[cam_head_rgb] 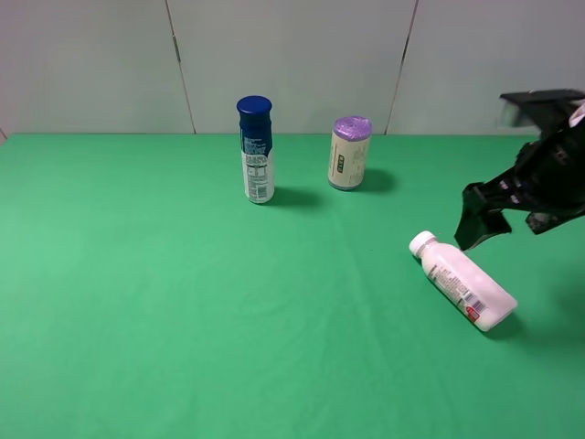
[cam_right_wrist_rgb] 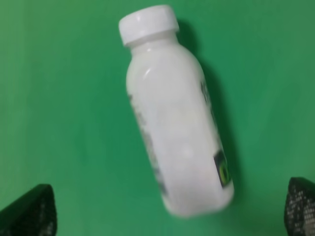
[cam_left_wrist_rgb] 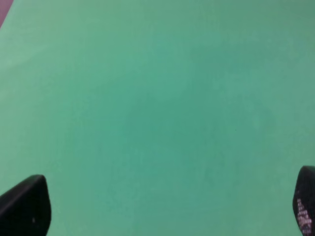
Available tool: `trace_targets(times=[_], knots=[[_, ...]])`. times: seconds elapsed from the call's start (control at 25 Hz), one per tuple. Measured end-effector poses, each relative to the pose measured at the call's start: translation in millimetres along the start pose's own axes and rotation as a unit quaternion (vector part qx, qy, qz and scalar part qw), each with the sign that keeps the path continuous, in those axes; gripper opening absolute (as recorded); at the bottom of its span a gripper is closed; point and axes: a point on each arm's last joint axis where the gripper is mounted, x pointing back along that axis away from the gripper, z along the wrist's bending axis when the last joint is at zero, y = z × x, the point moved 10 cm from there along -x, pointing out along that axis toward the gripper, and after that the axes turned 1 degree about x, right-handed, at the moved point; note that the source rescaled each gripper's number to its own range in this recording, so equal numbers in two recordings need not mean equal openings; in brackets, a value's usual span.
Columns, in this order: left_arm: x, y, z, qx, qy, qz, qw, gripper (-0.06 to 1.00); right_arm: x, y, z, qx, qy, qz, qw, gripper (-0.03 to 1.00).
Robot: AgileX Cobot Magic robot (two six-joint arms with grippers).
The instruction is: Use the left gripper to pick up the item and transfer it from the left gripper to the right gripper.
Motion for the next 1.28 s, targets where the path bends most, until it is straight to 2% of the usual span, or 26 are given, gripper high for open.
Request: trace_targets(times=[0.36,0.48,0.72,1.0,1.28], knots=[[0.0,0.0,0.0,0.000,0.000,0.000,1.000,0.97,70.2,-37.5,7.9,0.002,0.002,-0.067,0.998,1.00],[0.5,0.0,0.0,0.000,0.000,-0.002,1.000,0.97,91.9,-47.7,9.9,0.000,0.002,-0.111,0.994,1.00],[9.2,0.3,0.1,0.001,-0.005,-0.041,0.999,0.97,125.1,-77.3,13.4,-0.007,0.003,-0.206,0.978,1.00],[9.2,0.4,0.5,0.000,-0.004,-0.041,0.999,0.97,135.4,-121.9,15.5,0.000,0.003,-0.299,0.954,1.00],[9.2,0.4,0.5,0.000,-0.004,-0.041,0.999,0.97,121.6,-144.7,10.6,0.011,-0.012,-0.355,0.935,1.00]])
